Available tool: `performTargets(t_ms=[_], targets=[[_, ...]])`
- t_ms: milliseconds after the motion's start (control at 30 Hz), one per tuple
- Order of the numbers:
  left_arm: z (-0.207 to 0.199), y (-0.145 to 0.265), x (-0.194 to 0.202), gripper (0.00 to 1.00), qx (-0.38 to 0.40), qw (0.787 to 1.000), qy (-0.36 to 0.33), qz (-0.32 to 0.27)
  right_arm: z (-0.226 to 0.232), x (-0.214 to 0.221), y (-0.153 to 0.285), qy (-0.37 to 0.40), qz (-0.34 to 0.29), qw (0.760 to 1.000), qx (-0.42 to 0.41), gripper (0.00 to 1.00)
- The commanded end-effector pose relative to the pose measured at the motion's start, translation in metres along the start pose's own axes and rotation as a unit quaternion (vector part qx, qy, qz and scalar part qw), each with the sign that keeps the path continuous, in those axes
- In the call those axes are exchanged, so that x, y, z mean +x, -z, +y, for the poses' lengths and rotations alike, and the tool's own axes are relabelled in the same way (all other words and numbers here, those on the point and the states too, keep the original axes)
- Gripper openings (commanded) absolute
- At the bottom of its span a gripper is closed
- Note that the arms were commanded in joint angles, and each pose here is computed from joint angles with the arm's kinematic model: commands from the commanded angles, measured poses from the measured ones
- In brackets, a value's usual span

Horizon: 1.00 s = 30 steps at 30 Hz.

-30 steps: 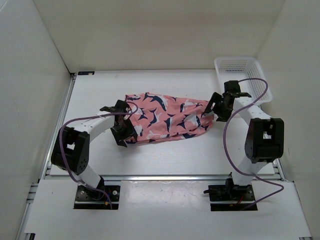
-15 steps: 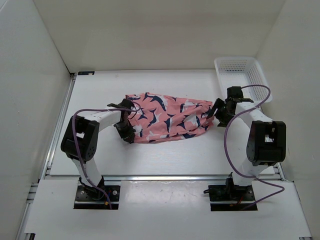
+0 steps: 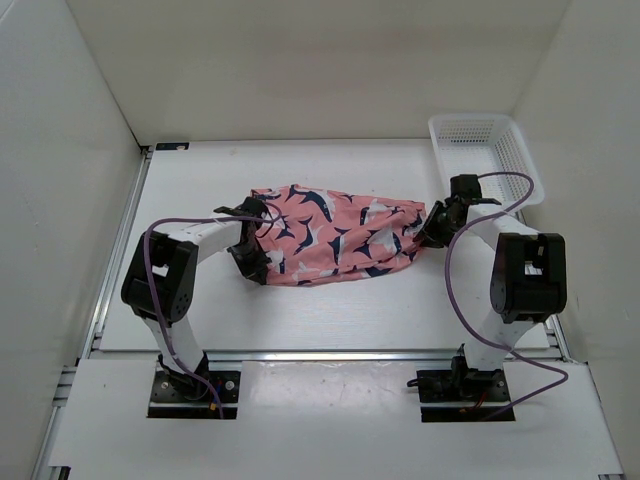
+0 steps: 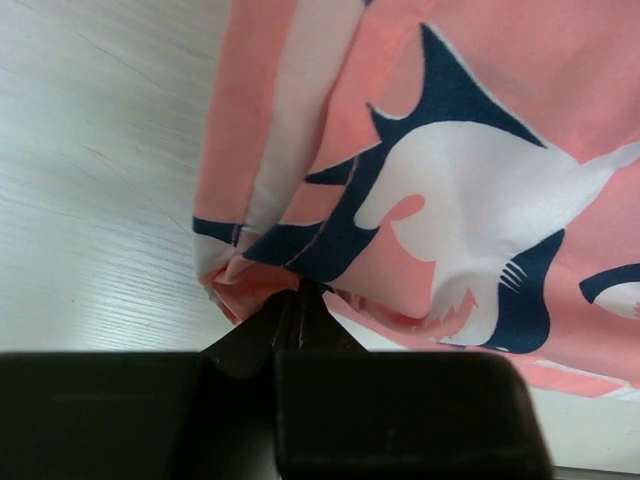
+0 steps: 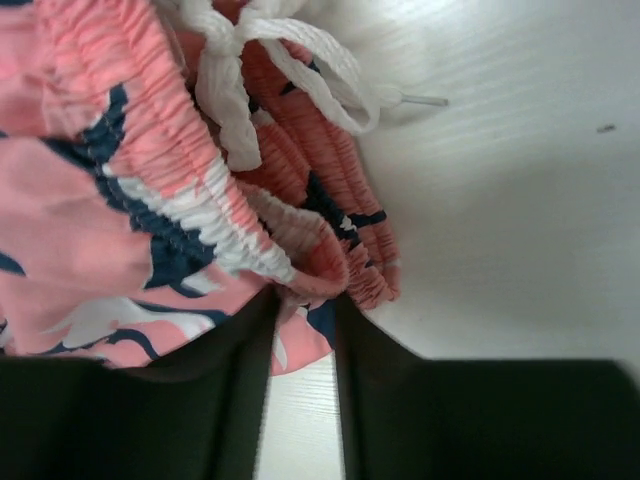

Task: Fold and stack the shorts
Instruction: Fold the shorts

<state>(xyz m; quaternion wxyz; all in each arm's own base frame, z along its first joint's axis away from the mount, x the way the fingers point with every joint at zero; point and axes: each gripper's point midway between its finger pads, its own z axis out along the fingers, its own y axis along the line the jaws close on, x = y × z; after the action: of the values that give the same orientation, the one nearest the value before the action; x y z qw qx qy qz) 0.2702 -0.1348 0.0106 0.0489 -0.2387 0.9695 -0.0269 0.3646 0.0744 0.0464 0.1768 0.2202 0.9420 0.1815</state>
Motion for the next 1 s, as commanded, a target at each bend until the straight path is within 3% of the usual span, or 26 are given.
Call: performTargets(t_ms=[0, 33, 100, 500, 600, 667, 700, 867, 967], targets=[[0.014, -0.002, -0.016, 0.1, -0.015, 0.999, 0.003, -0.038, 0.007, -0.003, -0.005, 0.011, -0.008, 1.0, -0.019, 0.28], [0.015, -0.003, -0.018, 0.1, -0.018, 0.999, 0.003, -0.041, 0.007, -0.003, -0.005, 0.011, -0.008, 1.0, -0.019, 0.12], [0.015, -0.003, -0.018, 0.1, -0.018, 0.999, 0.003, -0.041, 0.01, -0.007, 0.001, 0.014, -0.02, 0.999, -0.021, 0.0], [0.012, 0.004, -0.025, 0.1, -0.009, 0.999, -0.001, -0.051, 0.006, -0.023, 0.043, 0.042, -0.088, 0.995, 0.018, 0.0], [0.012, 0.004, -0.025, 0.1, -0.009, 0.999, -0.006, -0.051, -0.005, -0.019, 0.035, 0.043, -0.076, 0.995, 0.041, 0.15], [0.012, 0.004, -0.025, 0.1, -0.009, 0.999, -0.006, -0.051, -0.009, -0.019, 0.028, 0.046, -0.07, 0.995, 0.051, 0.39], [0.011, 0.006, -0.026, 0.1, -0.006, 0.999, -0.006, -0.054, -0.011, -0.018, 0.025, 0.045, -0.066, 0.995, 0.053, 0.44], [0.01, 0.009, -0.027, 0.1, -0.002, 0.998, -0.005, -0.057, -0.012, -0.019, 0.011, 0.044, -0.055, 0.996, 0.053, 0.46], [0.01, 0.009, -0.027, 0.1, -0.002, 0.998, -0.005, -0.057, -0.009, -0.025, 0.005, 0.045, -0.061, 0.996, 0.045, 0.42]])
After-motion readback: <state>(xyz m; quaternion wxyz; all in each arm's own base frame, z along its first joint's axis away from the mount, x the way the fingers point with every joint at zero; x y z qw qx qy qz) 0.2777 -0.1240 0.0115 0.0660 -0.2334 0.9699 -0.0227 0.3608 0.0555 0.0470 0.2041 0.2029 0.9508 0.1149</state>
